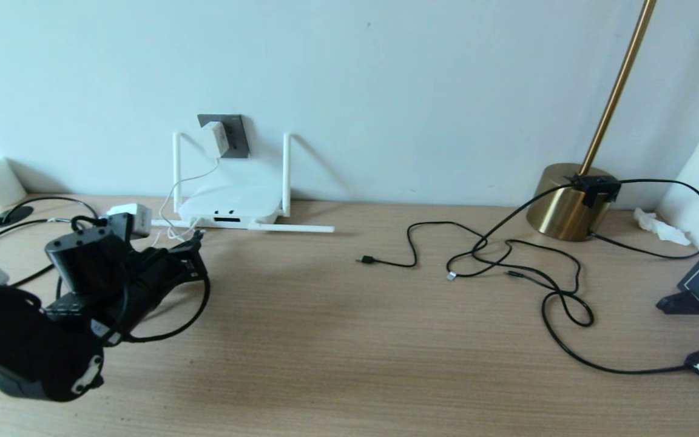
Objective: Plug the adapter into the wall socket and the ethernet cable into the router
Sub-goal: Align cable and router interface
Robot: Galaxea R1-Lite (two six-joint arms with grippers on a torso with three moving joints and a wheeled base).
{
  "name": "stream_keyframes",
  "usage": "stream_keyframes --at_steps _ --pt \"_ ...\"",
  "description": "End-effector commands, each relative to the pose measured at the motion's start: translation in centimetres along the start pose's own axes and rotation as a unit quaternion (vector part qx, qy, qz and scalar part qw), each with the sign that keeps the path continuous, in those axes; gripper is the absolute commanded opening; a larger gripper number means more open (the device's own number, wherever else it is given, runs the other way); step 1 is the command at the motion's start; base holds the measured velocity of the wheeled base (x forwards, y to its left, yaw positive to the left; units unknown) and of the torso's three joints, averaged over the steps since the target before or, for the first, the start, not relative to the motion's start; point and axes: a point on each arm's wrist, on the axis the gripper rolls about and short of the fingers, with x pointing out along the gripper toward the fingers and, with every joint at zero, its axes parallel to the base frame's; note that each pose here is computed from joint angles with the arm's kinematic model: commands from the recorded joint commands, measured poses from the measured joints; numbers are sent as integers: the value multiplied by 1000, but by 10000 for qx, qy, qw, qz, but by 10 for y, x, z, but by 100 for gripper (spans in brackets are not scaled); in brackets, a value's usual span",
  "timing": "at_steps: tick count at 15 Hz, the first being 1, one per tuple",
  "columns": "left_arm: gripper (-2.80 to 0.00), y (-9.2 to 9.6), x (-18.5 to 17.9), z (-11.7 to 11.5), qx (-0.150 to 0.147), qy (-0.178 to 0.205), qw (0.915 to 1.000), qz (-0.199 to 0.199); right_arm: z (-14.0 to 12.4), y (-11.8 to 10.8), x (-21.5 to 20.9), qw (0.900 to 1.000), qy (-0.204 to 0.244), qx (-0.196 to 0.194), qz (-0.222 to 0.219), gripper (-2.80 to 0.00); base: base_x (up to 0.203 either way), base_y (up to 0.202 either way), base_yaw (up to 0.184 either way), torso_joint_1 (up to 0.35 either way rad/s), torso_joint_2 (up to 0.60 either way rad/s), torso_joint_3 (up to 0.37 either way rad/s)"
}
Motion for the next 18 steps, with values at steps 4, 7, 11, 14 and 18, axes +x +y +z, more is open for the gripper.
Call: stream_keyframes --at_steps 4,7,11,14,18 --pt "-280 0 -4 1 -2 -72 10000 -17 -3 0 1 10000 51 -1 -1 0 0 0 0 0 0 0" --pt "-280 0 -6 -2 -11 -89 10000 -19 -3 0 1 10000 61 -2 -4 0 0 0 0 0 0 0" --pt "-280 1 -7 -2 -18 -74 10000 -12 -3 0 1 10000 51 -1 -1 0 0 0 0 0 0 0" --pt "-280 3 -6 -1 33 -92 10000 11 -3 0 1 10000 52 -1 -2 0 0 0 0 0 0 0" --pt "-280 6 -5 4 338 -153 9992 -166 -3 0 1 10000 51 -1 -1 0 0 0 0 0 0 0"
